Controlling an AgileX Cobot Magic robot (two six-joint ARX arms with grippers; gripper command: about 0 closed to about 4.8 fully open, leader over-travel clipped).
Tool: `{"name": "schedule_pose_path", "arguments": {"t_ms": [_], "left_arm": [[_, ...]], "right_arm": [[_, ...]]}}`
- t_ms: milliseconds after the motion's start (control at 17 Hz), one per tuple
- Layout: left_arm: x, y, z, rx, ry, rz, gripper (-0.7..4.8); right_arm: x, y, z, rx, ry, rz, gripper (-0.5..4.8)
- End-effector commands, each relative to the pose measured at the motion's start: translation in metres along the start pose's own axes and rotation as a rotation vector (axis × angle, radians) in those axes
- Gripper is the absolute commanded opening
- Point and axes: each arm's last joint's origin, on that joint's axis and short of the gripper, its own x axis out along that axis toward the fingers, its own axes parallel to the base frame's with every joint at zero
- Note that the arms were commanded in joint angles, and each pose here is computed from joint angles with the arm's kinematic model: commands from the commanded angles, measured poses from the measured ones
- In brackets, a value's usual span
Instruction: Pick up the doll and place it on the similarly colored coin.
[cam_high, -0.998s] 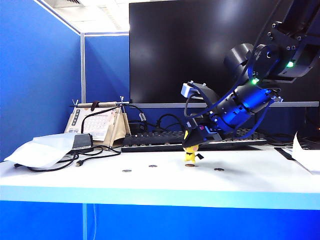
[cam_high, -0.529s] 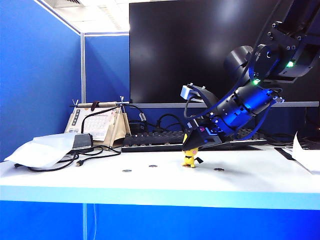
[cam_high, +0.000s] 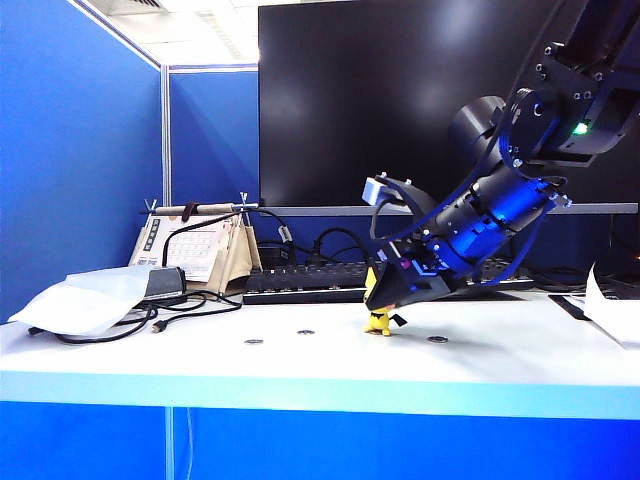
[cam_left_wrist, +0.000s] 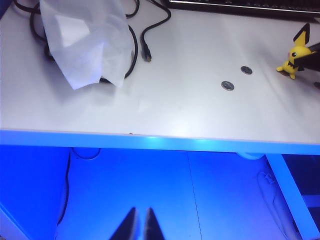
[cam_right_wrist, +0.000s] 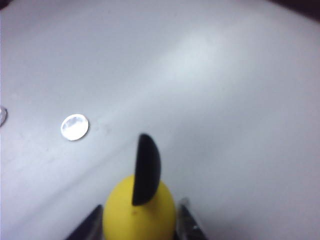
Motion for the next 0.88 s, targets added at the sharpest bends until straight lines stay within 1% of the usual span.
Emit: {"name": "schedule_pose_path", "arguments": {"t_ms": [59, 470, 529, 587, 646, 705, 764, 881], "left_arm": [[0.0001, -0.0001, 0.0003, 0.0, -0.004, -0.002, 0.3], [0.0001, -0.0001, 0.0003, 0.0, -0.004, -0.002, 0.3], [0.0001, -0.0001, 0.0003, 0.0, -0.004, -0.002, 0.3], [0.0001, -0.0001, 0.0003, 0.0, -0.004, -0.002, 0.3], [0.0001, -0.0001, 0.0003, 0.0, -0.004, -0.002, 0.3], [0.0001, -0.0001, 0.0003, 0.0, -0.004, -0.002, 0.3], [0.0001, -0.0001, 0.0003, 0.0, -0.004, -0.002, 0.3], [0.0001, -0.0001, 0.0003, 0.0, -0.004, -0.002, 0.3]], "right_arm": [[-0.0005, 0.0009, 0.0023, -0.001, -0.006, 0.003, 2.72], [-0.0006, 0.0008, 0.0027, -0.001, -0.007, 0.001, 2.76], [-0.0006, 0.0, 0.0028, -0.002, -0.004, -0.025, 2.77], [-0.0007, -0.0007, 0.0028, -0.003, -0.001, -0.047, 3.0], [-0.0008, -0.0014, 0.0036, -0.005, -0.006, -0.059, 3.46], [-0.0008, -0.0016, 0.0043, -0.008, -0.013, -0.061, 3.68], [-0.0012, -0.0018, 0.006, -0.013, -0.027, -0.065, 4.24], [-0.0014, -0.0028, 0.0105, 0.002, -0.044, -0.068, 4.29]]}}
